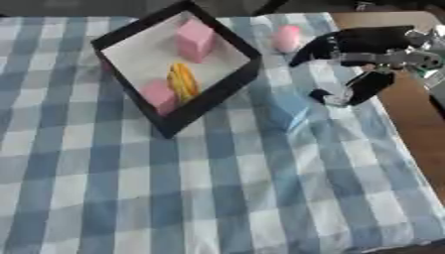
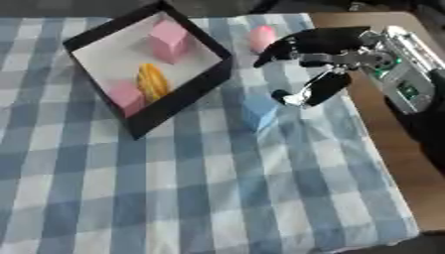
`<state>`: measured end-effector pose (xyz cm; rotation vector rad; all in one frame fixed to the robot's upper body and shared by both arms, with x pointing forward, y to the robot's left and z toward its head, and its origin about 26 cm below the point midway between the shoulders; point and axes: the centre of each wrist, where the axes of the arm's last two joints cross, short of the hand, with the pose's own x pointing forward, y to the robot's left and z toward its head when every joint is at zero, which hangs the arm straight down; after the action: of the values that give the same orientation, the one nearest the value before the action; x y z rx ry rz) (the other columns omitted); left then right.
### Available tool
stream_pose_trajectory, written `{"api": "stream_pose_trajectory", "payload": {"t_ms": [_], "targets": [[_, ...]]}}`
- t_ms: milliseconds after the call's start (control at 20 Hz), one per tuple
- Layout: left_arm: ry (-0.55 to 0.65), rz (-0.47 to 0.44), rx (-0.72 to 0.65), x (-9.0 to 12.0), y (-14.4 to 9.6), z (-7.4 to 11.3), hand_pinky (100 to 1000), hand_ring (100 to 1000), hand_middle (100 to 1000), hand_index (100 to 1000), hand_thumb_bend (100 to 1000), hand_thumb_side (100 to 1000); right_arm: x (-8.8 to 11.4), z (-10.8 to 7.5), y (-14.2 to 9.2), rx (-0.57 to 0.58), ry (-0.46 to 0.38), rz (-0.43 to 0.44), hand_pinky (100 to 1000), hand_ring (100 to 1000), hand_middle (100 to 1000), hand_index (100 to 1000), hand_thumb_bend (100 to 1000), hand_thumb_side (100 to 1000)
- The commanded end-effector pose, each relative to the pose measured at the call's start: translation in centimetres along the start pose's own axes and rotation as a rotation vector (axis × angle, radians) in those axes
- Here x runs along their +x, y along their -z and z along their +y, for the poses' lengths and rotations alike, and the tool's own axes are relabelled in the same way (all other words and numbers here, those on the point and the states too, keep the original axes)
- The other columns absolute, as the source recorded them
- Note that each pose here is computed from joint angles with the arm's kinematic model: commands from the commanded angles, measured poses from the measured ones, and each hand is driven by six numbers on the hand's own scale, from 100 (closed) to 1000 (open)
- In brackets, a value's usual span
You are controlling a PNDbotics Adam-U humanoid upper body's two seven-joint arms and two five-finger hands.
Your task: Pick up objects on the table and place them in the box.
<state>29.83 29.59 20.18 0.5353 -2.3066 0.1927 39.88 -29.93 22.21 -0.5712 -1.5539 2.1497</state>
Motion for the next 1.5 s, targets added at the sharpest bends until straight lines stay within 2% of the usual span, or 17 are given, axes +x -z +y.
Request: {"api": "stream_pose_trajectory", "payload": {"t_ms": [50, 250, 600, 950, 1000, 1050, 1100, 1500], "targets": [[0.012, -0.042, 0.0, 0.8, 0.6, 0.5, 895, 745, 709, 890, 100, 672, 0.1, -0.8, -0.4, 0.081, -0.078, -0.042, 974, 925, 878, 966, 273, 623], [0.01, -0.039, -0.001, 0.8, 0.6, 0.4, 895, 731, 707, 891, 100, 673, 0.1, -0.7, -0.2, 0.122, -0.092, -0.069, 985, 930, 884, 977, 306, 555], [0.008, -0.043, -0.009, 0.9, 0.7, 0.3, 895, 727, 705, 891, 100, 673, 0.3, -0.7, 0.0, 0.164, -0.129, -0.077, 994, 934, 895, 996, 392, 581], [0.002, -0.049, -0.018, 1.1, 0.9, 0.3, 896, 726, 700, 890, 100, 672, 0.2, -0.2, 0.0, 0.173, -0.135, -0.062, 987, 927, 886, 989, 381, 573], [0.005, -0.052, -0.015, 1.1, 0.9, 0.4, 896, 725, 695, 890, 100, 672, 0.2, -0.2, 0.1, 0.167, -0.132, -0.06, 979, 920, 875, 980, 347, 541], [0.009, -0.054, -0.015, 1.1, 1.0, 0.5, 895, 725, 695, 890, 100, 672, 0.2, 0.0, 0.3, 0.166, -0.126, -0.059, 978, 919, 871, 977, 369, 525], [0.013, -0.054, -0.018, 1.0, 0.9, 0.6, 896, 724, 694, 890, 100, 672, 0.3, 0.3, 0.5, 0.17, -0.119, -0.061, 977, 918, 870, 973, 333, 521], [0.023, -0.026, -0.024, 0.6, 0.5, 0.7, 895, 718, 690, 890, 100, 679, -0.2, 1.9, 0.4, 0.214, -0.112, -0.039, 969, 913, 859, 938, 361, 538]]}}
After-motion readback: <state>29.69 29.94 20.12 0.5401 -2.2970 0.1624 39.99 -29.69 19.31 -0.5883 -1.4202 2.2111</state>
